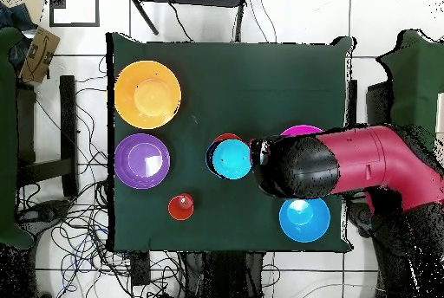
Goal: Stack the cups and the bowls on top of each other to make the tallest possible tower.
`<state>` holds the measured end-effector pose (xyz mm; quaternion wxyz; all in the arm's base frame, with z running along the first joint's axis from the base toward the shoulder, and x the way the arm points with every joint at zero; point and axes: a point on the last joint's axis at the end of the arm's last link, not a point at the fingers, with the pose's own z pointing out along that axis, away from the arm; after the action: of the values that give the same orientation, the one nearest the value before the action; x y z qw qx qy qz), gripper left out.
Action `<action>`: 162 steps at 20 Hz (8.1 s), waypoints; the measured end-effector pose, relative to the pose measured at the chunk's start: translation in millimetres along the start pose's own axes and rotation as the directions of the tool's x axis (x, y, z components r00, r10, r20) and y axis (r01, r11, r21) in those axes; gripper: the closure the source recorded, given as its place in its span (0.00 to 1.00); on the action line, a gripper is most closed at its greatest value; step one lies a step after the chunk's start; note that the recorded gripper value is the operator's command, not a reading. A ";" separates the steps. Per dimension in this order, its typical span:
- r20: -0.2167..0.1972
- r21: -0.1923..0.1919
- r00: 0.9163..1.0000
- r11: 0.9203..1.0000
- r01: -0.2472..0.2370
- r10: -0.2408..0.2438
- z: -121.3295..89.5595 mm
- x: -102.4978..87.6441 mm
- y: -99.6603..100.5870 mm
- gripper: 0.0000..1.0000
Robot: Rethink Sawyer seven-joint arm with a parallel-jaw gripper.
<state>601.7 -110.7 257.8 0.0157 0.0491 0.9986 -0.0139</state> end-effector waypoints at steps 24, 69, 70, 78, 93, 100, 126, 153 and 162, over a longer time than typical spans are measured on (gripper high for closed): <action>0.083 -0.088 0.996 0.996 0.028 -0.021 42.7 -9.3 6.6 0.00; 0.128 -0.027 0.981 0.988 0.151 -0.146 170.2 105.9 -34.9 0.00; 0.125 -0.032 0.981 0.988 0.153 -0.148 175.0 109.1 -34.2 0.00; 0.097 -0.037 0.981 0.985 0.171 -0.167 197.5 129.8 -30.9 0.00; 0.107 0.068 0.985 0.989 0.128 -0.135 173.7 130.0 -68.9 0.00; 0.068 0.076 0.987 0.987 0.140 -0.145 188.3 149.2 -71.0 0.00; -0.022 0.120 0.967 0.959 0.255 -0.254 229.2 219.7 -59.3 0.00; -0.036 0.202 0.957 0.936 0.289 -0.288 250.9 256.8 -104.7 0.00; -0.025 0.207 0.969 0.947 0.247 -0.247 244.0 254.9 -106.0 0.00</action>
<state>345.0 -198.5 8.5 0.0093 -0.0751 0.9899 -0.1203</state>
